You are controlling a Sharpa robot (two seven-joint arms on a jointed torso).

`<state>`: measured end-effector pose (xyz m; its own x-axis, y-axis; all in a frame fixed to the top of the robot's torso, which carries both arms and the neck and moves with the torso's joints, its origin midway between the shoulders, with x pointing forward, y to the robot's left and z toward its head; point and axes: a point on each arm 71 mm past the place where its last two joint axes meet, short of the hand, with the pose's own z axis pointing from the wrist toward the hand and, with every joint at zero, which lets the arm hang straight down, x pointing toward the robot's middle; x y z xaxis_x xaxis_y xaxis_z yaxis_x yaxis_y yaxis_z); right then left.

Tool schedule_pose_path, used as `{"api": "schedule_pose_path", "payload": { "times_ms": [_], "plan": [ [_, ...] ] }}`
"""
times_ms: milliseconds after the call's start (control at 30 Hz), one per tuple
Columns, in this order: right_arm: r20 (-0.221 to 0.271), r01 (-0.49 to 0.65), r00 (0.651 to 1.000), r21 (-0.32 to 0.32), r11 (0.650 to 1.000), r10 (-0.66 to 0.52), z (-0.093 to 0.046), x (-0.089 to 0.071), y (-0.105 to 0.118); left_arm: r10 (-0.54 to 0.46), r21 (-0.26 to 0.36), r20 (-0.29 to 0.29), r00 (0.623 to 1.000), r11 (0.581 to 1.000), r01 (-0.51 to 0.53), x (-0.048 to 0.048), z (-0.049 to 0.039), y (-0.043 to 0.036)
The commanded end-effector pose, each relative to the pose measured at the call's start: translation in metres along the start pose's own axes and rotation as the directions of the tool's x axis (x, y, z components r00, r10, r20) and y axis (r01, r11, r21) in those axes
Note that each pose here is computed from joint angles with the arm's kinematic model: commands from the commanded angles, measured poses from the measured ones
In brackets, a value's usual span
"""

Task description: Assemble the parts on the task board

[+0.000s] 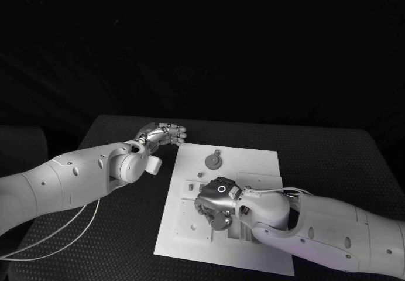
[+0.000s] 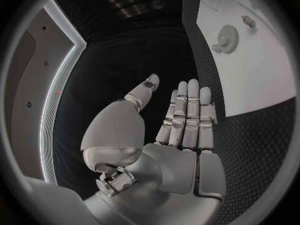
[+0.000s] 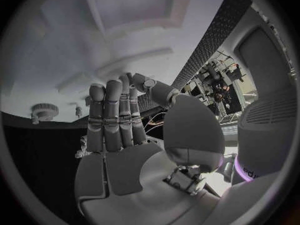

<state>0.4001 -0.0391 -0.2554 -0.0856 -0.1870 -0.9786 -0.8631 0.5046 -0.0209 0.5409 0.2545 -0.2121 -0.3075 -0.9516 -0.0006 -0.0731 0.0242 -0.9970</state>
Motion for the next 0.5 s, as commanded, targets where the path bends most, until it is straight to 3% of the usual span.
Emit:
{"api": "schedule_pose_path", "payload": {
  "times_ms": [33, 400, 500],
  "plan": [
    [-0.038, 0.010, 0.999, -0.014, 1.000, -0.011, 0.0002, 0.0058, 0.0037, -0.007, 0.007, -0.005, 1.000, 1.000, 0.007, 0.0017, 0.0004, -0.0014],
    [-0.077, -0.011, 0.997, -0.008, 1.000, 0.010, -0.0002, 0.0155, 0.0032, -0.008, 0.006, -0.007, 1.000, 1.000, 0.008, 0.0016, 0.0002, -0.0013],
    [-0.068, -0.034, 0.997, -0.002, 0.999, 0.034, -0.0010, 0.0150, 0.0021, -0.007, 0.005, -0.005, 1.000, 1.000, 0.007, 0.0007, -0.0002, -0.0013]
  ]
}}
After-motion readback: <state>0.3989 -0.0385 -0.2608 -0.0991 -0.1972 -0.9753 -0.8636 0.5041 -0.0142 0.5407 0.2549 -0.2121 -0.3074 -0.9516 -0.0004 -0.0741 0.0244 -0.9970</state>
